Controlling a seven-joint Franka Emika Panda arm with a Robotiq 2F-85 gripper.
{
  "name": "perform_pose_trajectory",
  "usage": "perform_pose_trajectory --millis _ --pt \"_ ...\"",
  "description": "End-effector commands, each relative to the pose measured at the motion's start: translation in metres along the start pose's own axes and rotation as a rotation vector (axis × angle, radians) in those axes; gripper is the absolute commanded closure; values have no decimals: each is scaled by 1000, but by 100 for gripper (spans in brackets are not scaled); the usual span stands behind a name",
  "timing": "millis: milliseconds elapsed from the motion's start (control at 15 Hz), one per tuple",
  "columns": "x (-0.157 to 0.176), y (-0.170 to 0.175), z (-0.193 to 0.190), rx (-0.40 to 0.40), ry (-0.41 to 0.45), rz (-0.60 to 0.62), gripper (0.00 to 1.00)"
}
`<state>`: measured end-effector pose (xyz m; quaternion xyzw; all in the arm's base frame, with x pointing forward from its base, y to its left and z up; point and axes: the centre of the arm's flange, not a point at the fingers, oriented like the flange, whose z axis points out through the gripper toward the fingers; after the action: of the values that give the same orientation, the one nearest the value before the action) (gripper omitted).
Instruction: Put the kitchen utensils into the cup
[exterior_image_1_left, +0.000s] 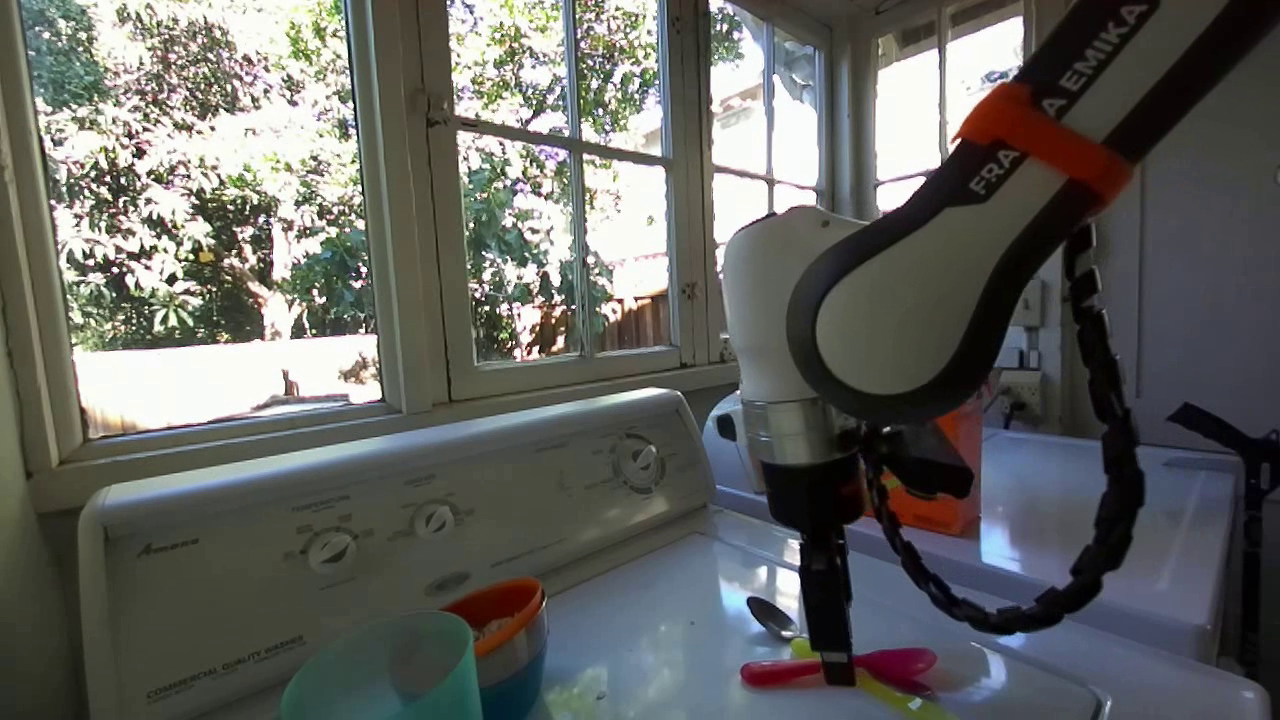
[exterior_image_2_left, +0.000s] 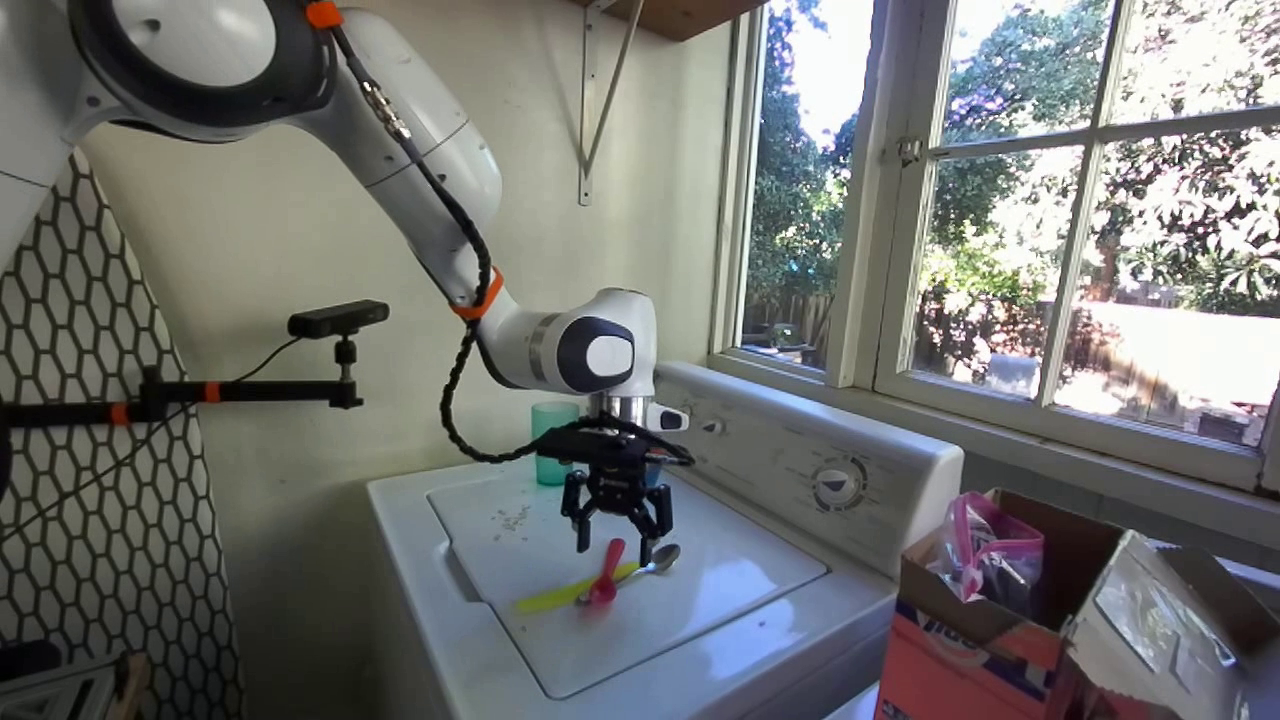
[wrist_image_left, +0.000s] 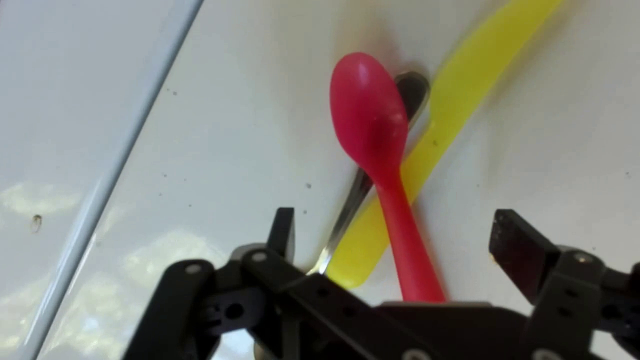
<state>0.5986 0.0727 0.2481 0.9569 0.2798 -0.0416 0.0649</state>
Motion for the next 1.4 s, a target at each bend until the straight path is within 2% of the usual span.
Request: perform_pose_trajectory --millis 0,267,333,533,600,1000,1333 --pt "2 -2 15 13 -20 74 0" --pt "-1 -6 20 23 -39 155 0" --pt "-2 0 16 10 -25 115 0" --pt "-2 0 15 10 -24 117 0" --pt "-5 4 15 13 -32 158 0" --pt "-12 23 26 111 -3 279 0" --pt "-4 16 31 136 -9 279 0"
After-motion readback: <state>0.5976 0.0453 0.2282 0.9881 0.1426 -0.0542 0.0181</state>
